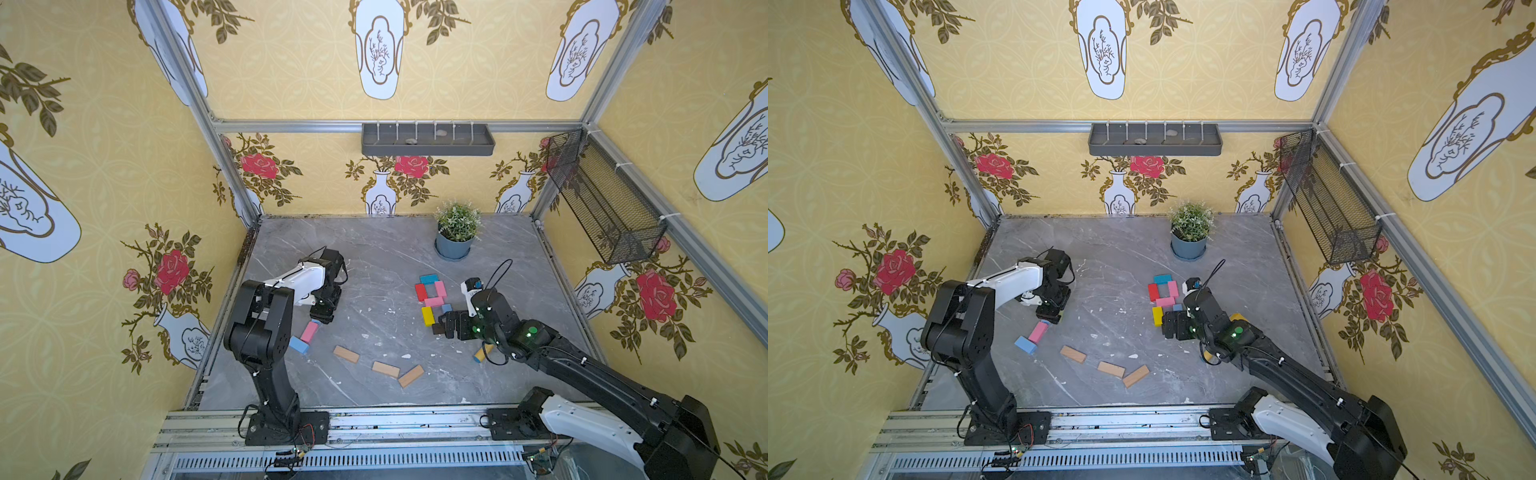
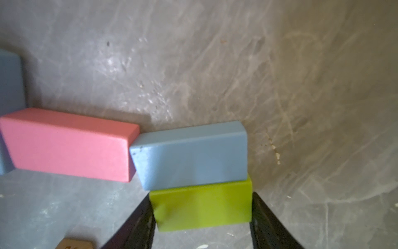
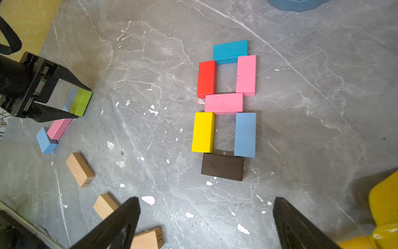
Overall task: Assemble the number 8 with building blocks
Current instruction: Pick up the building block from the center of the board, then place the building block at the center of the board.
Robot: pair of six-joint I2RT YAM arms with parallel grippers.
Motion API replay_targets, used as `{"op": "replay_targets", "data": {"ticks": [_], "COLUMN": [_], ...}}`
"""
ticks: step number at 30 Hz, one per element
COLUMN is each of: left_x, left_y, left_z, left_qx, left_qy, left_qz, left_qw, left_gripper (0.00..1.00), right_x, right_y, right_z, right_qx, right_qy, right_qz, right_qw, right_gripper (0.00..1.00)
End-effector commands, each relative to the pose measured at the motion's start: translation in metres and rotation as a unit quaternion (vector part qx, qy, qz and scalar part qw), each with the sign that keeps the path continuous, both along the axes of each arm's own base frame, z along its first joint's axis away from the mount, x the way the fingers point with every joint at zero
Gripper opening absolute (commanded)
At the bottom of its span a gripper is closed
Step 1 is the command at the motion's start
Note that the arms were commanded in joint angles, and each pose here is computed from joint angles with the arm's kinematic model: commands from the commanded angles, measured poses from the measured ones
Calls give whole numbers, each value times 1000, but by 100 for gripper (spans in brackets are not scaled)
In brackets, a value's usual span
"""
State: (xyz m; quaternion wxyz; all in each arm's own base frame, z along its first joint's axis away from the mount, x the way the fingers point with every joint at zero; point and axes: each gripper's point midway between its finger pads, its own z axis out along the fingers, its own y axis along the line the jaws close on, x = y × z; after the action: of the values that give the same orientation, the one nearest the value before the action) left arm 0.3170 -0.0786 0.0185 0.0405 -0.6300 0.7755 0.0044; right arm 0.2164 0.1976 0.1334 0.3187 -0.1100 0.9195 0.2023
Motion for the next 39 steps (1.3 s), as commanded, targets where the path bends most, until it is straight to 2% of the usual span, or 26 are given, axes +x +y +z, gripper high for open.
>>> {"op": "replay_targets", "data": {"ticks": [1,5,8,12,13,14,16,19,20,25,29,35,39], "left_x": [1,18,44,75,77,78,82,82,83,85,89,96,100], "left_y": [-2,-16,-39,-65,-80,-82,-93,-101,-105,-121,-130,-146,-149], "left_z": [0,12,33,67,74,80,86,84,83,71,60,43,33], "left_qx": [1,6,25,75,92,109,129,129,126,108,100,85,79], "left_qy": [7,-19,-62,-105,-112,-111,-113,-111,-116,-121,-108,-96,-81], "left_qz": [-31,-102,-209,-362,-416,-440,-506,-562,-585,-654,-678,-685,-683], "left_qw": [999,995,976,923,898,885,846,810,793,739,720,717,721], "left_gripper": [56,54,54,53,52,51,49,48,48,49,49,50,50], "right_x": [4,5,5,7,7,8,9,10,10,10,10,11,11], "right_y": [2,2,0,-5,-6,-8,-11,-14,-15,-16,-15,-13,-13], "right_z": [4,4,5,9,10,11,14,17,17,18,19,18,18], "right_qx": [6,6,4,3,3,3,6,10,10,12,13,16,17], "right_qy": [-10,-11,-11,-17,-18,-21,-23,-24,-24,-21,-20,-13,-11], "right_qz": [-1,-3,-5,-17,-21,-25,-32,-38,-40,-45,-46,-47,-48], "right_qw": [1000,1000,1000,1000,1000,999,999,999,999,999,999,999,999], "right_gripper": [99,99,99,99,99,99,99,99,99,99,100,100,100]}}
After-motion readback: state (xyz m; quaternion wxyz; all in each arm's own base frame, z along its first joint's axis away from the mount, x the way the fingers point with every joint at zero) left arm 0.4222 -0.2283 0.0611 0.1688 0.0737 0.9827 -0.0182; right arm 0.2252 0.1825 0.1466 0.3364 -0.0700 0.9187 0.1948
